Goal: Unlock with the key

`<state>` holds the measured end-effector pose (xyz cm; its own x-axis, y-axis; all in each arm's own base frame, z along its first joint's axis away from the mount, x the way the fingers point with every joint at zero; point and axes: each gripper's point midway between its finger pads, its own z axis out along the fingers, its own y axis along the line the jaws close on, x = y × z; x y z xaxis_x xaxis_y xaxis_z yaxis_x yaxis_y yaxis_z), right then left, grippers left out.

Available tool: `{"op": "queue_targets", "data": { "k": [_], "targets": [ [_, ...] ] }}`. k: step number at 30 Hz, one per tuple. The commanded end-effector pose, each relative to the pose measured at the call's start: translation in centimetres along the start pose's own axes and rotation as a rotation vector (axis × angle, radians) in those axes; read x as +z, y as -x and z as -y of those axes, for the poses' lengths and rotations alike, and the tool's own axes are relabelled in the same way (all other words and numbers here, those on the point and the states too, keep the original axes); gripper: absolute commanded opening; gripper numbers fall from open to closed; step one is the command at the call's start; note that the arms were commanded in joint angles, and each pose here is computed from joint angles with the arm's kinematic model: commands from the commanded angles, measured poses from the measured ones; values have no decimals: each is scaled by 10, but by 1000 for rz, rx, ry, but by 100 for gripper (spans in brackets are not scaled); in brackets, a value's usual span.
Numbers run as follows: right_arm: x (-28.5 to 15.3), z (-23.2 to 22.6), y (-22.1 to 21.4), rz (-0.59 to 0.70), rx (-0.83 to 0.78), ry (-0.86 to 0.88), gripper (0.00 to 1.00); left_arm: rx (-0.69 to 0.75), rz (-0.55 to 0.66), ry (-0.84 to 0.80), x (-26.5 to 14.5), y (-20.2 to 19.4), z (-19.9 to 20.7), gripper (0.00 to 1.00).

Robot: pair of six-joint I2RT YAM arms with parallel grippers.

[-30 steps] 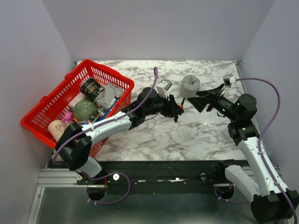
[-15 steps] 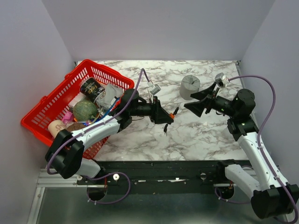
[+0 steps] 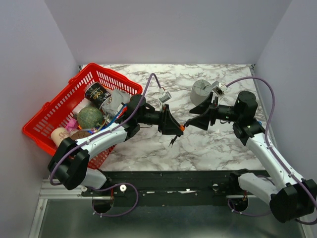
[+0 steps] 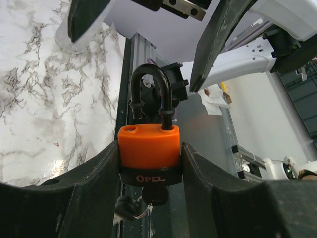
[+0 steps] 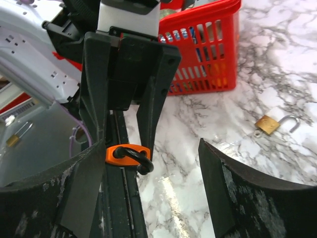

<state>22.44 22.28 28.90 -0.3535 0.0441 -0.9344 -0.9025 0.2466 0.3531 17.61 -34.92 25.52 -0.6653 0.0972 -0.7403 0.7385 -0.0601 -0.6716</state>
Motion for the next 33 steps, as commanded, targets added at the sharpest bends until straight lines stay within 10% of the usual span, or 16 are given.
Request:
{"op": "queue_targets", "data": {
  "k": [1, 16, 33],
  "targets": [
    [7, -20, 0, -32, -11, 105, 80, 81, 18, -38, -3, 9, 14, 0],
    [13, -19, -11, -65, 49, 127, 18, 138, 44, 126, -9, 15, -7, 0],
    [23, 29, -30, -89, 179, -89, 1, 248, 63, 585, -32, 19, -51, 0]
  ]
}}
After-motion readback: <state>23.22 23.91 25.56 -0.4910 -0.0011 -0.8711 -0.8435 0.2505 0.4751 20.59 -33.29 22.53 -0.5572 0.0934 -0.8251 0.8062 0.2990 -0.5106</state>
